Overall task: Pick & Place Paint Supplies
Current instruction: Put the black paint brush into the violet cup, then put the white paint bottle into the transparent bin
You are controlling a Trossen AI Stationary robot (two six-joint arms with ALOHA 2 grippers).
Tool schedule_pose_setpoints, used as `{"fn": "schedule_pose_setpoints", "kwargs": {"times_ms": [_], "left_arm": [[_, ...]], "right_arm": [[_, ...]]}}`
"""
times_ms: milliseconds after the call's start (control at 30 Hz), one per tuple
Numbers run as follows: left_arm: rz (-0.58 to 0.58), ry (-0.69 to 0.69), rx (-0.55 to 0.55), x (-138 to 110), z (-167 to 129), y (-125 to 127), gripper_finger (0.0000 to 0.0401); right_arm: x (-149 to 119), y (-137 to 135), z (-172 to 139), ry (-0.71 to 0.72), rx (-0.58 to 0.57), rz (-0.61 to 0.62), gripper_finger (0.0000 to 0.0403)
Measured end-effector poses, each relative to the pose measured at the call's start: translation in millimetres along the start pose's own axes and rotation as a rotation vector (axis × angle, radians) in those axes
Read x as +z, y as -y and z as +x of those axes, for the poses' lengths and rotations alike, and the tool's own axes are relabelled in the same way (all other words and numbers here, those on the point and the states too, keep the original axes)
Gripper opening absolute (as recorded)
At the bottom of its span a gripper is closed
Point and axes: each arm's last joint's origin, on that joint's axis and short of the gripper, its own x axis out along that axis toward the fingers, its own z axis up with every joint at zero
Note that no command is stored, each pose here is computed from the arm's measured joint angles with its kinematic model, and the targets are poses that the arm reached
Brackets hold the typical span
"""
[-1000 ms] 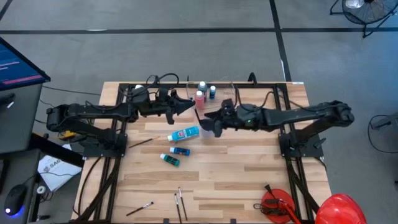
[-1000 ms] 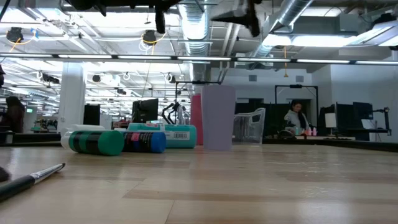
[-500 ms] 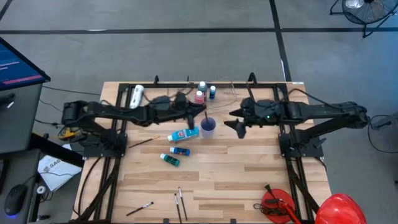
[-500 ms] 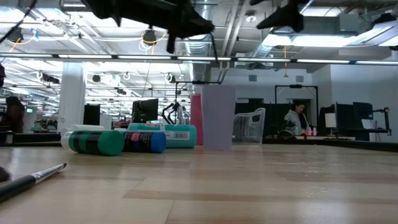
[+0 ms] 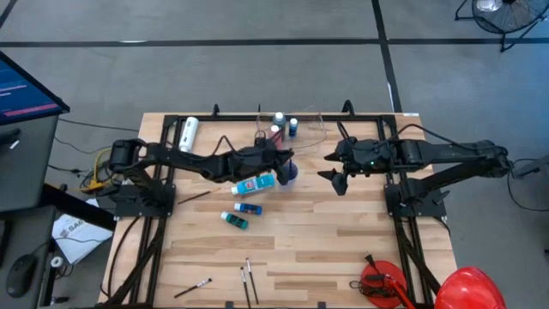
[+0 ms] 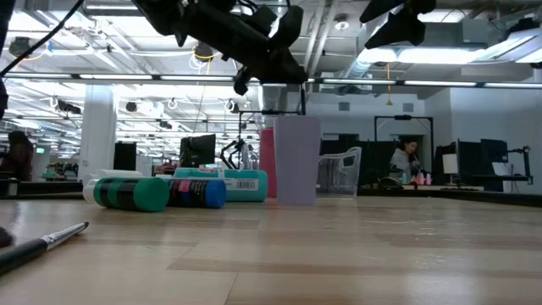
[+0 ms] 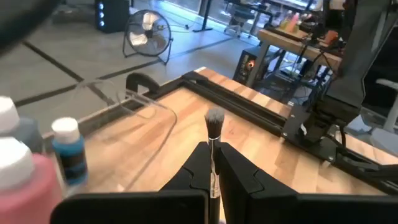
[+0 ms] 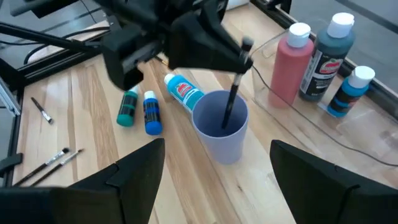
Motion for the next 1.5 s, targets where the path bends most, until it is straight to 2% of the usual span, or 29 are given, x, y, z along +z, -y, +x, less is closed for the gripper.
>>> {"fn": "schedule_pose_setpoints", "kwargs": {"times_ms": [233,500,700,1033,1200,1500], "left_arm": [[0.052,-0.064,0.078,-11.6,-1.8,0.5,0.0],[0.086,-0.085,0.086,-13.7,-1.9,-0.6,0.0004],[0.12,-0.126,0.097,-21.1,-0.9,-2.8,0.0033],[0.106,-0.132,0.075,-25.0,-3.6,1.3,0.0081],[0.086,-0.108,0.063,-17.7,-9.8,4.7,0.0092],[0.024,-0.007,0.051,25.1,-34.0,-3.1,0.009]], "right_arm": [[1.1,0.5,0.2,0.009,-0.002,-0.025,0.0283],[2.9,1.6,3.5,0.018,-0.011,-0.019,0.0283],[2.8,2.0,3.5,0.016,-0.013,-0.019,0.0283],[2.8,1.9,3.5,0.016,-0.013,-0.019,0.0283],[2.7,1.9,3.5,0.015,-0.013,-0.031,0.0283],[1.2,3.8,3.8,-0.003,-0.025,-0.048,0.0283]]}}
